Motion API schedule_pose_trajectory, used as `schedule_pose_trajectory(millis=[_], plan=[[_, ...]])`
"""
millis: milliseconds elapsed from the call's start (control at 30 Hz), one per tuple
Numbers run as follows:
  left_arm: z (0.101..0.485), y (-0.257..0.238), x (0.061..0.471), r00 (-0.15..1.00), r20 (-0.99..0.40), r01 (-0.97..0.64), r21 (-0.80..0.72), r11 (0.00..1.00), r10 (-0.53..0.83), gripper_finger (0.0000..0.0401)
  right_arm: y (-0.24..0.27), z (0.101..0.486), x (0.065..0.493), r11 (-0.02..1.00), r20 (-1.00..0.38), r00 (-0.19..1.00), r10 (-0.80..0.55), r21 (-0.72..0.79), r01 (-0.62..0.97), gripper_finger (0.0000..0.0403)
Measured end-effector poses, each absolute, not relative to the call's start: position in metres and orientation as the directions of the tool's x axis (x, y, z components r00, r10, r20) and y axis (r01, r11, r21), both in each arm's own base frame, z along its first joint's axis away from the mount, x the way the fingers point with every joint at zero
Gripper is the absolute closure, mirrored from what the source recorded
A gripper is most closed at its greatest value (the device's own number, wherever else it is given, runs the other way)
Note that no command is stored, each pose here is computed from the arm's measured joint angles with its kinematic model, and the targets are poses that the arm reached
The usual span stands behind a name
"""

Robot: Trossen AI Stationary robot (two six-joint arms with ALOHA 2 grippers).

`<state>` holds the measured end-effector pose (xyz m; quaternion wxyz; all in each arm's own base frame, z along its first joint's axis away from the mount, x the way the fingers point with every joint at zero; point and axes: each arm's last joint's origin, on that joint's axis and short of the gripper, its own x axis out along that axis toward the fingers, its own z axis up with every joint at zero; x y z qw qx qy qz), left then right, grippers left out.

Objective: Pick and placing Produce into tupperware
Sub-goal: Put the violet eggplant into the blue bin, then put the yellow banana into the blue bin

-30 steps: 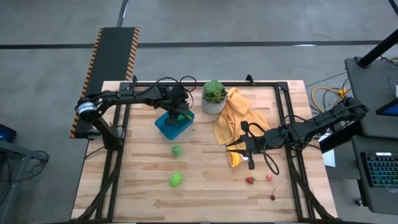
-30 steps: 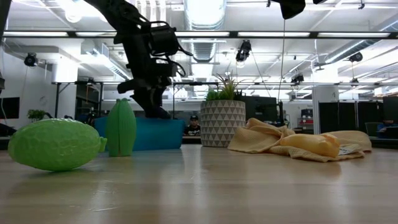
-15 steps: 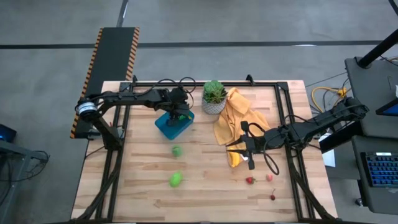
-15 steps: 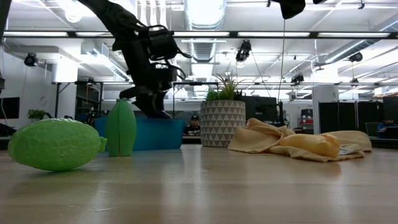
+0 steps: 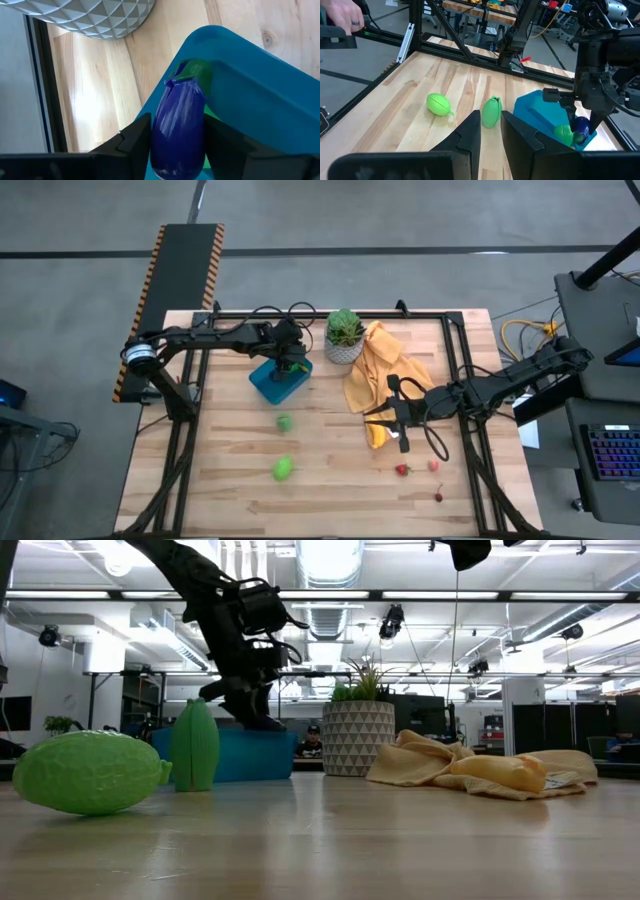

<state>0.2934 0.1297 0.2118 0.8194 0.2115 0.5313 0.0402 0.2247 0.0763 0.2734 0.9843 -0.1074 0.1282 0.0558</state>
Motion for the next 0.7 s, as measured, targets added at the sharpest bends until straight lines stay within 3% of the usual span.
schedule_pose_trajectory(millis=[233, 433, 600, 700], plan=[[0.212, 0.130, 0.293, 0.429, -0.855, 0.136, 0.381, 0.915, 0.292, 0.0205, 0.076, 0.273, 0.225, 0.971, -0.264, 0.961, 0.082, -0.197, -0.137, 0.0335], [0.217, 0.126, 0.297, 0.440, -0.846, 0.113, 0.384, 0.916, 0.301, 0.0196, 0.076, 0.273, 0.225, 0.970, -0.264, 0.961, 0.083, -0.198, -0.138, 0.0335], [0.238, 0.117, 0.300, 0.508, -0.806, -0.002, 0.350, 0.937, 0.303, 0.0196, 0.076, 0.273, 0.225, 0.970, -0.264, 0.961, 0.082, -0.198, -0.138, 0.0335], [0.256, 0.112, 0.297, 0.613, -0.750, -0.062, 0.269, 0.961, 0.250, 0.0196, 0.076, 0.273, 0.225, 0.971, -0.265, 0.961, 0.083, -0.198, -0.138, 0.0335]])
